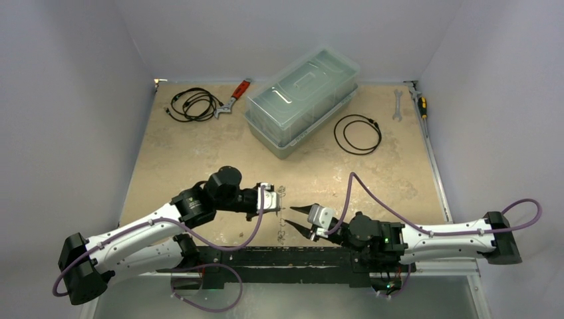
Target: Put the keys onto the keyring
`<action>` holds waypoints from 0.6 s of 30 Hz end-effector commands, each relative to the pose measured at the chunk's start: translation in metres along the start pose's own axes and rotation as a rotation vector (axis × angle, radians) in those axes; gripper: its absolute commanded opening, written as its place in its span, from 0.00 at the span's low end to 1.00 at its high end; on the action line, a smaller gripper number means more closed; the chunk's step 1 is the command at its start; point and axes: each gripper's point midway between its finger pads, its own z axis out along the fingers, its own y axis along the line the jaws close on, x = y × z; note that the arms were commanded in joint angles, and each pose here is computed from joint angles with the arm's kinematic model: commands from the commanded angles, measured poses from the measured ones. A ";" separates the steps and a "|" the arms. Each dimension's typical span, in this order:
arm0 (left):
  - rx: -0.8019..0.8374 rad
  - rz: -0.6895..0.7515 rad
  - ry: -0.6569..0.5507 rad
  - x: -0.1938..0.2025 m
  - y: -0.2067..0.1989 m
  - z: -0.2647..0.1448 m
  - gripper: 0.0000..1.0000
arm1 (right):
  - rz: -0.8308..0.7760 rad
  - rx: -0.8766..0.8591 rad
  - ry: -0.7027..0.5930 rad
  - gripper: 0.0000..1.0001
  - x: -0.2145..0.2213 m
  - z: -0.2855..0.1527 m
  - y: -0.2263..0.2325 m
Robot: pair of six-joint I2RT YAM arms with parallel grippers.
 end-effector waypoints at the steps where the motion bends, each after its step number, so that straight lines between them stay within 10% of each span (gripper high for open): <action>1: 0.032 0.048 -0.076 -0.029 0.000 -0.004 0.00 | 0.028 0.053 -0.051 0.42 -0.024 0.003 -0.011; 18: 0.185 0.028 -0.128 -0.036 -0.026 -0.001 0.00 | -0.005 0.053 0.011 0.29 -0.010 0.014 -0.007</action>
